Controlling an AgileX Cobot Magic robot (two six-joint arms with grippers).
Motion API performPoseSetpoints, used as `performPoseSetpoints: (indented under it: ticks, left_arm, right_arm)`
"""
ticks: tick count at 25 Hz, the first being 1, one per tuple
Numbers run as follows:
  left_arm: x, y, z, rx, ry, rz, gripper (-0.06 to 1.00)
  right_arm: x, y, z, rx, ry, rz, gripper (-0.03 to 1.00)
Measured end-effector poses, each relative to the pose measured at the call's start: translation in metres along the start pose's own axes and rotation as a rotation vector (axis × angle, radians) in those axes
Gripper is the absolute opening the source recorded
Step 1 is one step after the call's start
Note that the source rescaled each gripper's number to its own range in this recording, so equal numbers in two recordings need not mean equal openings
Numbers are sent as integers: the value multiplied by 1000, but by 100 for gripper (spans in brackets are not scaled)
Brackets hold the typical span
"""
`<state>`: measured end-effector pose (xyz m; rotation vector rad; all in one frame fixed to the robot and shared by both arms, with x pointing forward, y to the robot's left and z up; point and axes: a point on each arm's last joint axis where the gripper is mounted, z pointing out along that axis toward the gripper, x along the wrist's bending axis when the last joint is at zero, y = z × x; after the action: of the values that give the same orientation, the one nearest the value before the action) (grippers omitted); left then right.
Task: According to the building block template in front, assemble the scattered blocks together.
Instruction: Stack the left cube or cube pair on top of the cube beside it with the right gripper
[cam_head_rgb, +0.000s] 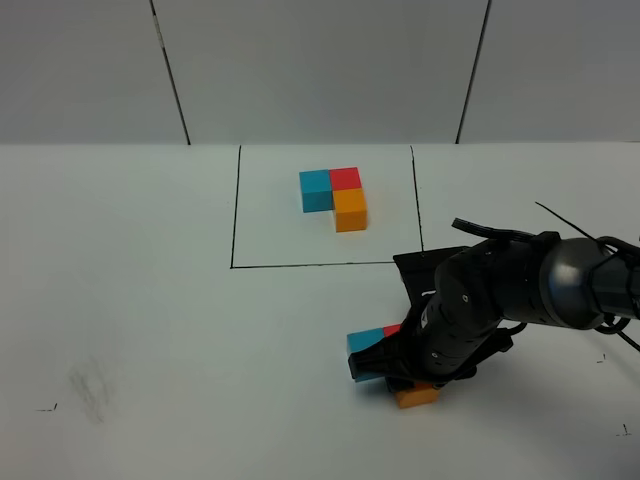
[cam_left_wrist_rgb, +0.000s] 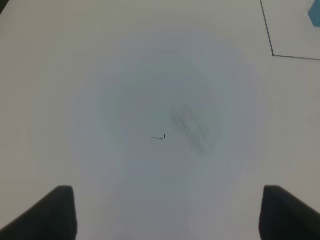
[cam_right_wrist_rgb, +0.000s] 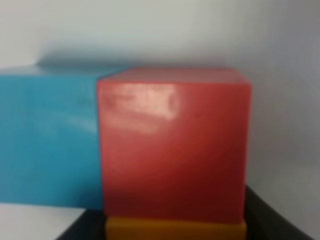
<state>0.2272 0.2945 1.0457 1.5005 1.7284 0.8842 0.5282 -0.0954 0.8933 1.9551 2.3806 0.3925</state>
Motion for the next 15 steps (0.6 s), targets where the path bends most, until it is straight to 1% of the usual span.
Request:
performPoseSetpoints:
  ticks: [15]
  left_arm:
    - [0,0,0,0,0,0,65]
  right_arm:
    - [1,3,0,-35,11,11,0]
